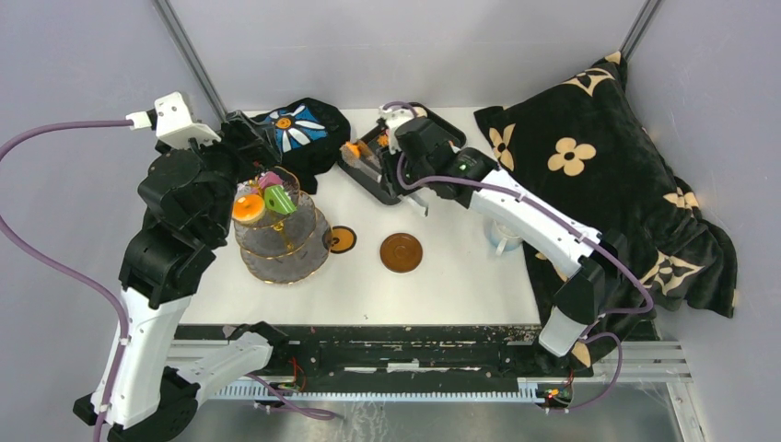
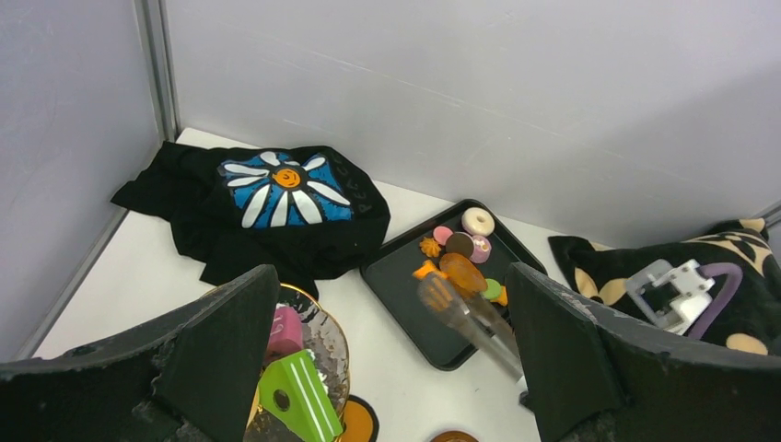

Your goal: Serve the afternoon tea

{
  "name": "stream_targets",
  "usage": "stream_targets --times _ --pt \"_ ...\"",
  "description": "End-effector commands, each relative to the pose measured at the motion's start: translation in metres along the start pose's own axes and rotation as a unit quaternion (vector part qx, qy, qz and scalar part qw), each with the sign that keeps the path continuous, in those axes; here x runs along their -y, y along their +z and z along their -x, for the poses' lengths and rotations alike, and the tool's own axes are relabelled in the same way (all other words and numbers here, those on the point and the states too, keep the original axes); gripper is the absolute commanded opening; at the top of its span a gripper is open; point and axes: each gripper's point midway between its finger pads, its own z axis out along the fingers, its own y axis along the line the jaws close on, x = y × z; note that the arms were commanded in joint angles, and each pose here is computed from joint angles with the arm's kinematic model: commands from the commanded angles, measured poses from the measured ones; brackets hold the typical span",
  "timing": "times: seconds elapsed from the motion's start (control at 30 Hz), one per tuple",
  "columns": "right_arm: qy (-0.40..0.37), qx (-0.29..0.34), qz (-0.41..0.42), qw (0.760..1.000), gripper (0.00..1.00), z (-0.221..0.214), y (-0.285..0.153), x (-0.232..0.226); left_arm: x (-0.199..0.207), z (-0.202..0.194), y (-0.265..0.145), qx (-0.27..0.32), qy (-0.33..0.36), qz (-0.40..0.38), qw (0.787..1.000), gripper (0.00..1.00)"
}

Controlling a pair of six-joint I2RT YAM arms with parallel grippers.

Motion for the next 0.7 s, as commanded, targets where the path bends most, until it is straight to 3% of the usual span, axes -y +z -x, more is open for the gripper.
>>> stream_targets --times 0.0,0.27,0.67 --pt "-0.027 0.033 0.095 0.995 0.01 0.016 -0.018 -0.067 0.009 0.015 -0.007 0.015 -0.024 -0.027 0.999 0.99" --pt "-0.052 0.009 0.158 0.986 0.01 0.006 -0.004 -0.12 0.006 0.019 -0.013 0.017 -0.026 -0.026 0.999 0.99" --pt "-0.057 -0.004 0.195 0.979 0.01 0.004 0.022 -0.153 0.001 0.021 -0.017 0.022 -0.023 -0.021 0.999 0.99"
